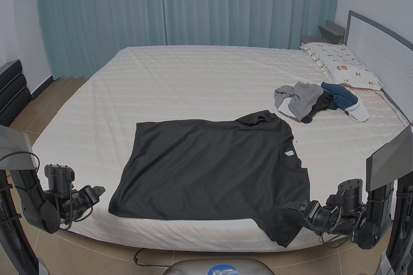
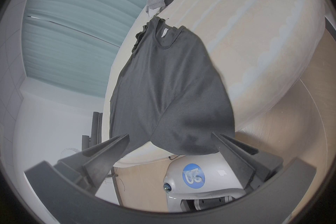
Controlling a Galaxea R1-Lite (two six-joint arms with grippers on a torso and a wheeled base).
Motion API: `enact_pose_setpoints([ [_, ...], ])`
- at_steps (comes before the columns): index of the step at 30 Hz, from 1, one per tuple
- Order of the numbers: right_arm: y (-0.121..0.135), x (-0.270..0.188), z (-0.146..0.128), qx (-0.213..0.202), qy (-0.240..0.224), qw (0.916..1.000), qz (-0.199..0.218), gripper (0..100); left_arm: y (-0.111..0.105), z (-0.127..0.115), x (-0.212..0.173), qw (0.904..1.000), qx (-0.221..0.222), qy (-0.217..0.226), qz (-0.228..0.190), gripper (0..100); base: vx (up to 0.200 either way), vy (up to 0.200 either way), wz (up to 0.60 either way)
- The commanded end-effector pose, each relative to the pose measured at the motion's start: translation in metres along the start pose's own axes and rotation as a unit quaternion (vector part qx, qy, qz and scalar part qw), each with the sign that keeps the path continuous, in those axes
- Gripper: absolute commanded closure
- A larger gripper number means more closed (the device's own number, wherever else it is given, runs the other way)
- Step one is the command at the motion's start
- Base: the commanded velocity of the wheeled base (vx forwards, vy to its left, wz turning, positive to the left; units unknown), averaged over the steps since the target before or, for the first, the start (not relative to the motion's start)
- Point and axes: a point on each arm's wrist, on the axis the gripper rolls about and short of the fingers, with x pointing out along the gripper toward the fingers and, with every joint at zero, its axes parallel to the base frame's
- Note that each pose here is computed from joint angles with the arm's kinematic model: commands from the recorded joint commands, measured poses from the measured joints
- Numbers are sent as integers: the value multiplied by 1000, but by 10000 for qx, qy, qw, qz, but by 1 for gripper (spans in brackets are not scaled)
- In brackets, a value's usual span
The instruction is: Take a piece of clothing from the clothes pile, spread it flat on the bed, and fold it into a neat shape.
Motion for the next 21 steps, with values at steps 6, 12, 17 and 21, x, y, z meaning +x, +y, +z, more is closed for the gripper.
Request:
enact_pose_setpoints([
  [6, 21, -14, 13, -141, -440, 9976, 525, 0, -14, -7, -1, 9989, -402, 99, -217, 0, 67, 0, 0],
  [12, 28, -2, 21, -190, -586, 9958, 683, 0, -18, -11, -2, 9988, -379, 149, -286, 0, 200, 0, 0],
  [17, 34, 20, 29, -348, -630, 9950, 697, 0, -22, -12, -1, 9981, -480, 172, -336, 0, 200, 0, 0],
  [21, 53, 37, 45, -553, -842, 9929, 635, 0, -24, -15, 0, 9979, -496, 220, -358, 0, 50, 0, 0],
])
